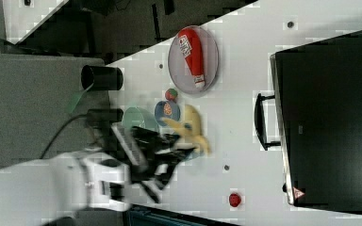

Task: Pick banana from table and place on oven.

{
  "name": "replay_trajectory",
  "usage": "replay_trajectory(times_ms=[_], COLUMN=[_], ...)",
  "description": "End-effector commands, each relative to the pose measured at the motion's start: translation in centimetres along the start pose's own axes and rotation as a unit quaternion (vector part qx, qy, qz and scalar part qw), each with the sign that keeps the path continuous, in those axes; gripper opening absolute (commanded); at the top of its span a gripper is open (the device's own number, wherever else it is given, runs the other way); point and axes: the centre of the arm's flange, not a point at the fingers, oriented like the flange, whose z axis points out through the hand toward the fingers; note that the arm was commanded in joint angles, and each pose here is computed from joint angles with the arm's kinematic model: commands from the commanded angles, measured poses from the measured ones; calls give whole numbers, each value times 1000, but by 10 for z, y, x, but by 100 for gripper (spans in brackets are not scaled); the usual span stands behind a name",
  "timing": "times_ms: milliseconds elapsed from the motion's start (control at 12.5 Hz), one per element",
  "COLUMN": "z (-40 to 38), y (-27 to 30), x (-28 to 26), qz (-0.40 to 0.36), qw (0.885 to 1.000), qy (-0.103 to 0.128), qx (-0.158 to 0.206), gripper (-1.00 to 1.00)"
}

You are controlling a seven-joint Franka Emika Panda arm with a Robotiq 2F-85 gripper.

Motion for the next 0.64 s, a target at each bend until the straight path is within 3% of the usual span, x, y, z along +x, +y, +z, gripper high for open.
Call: replay_trajectory(times_ms=[80,640], z=[24,89], y=[8,45], x=[40,124], qz=[-115,-216], qw=[993,971], qy=[12,6], qx=[-26,-101], gripper=[-64,-64])
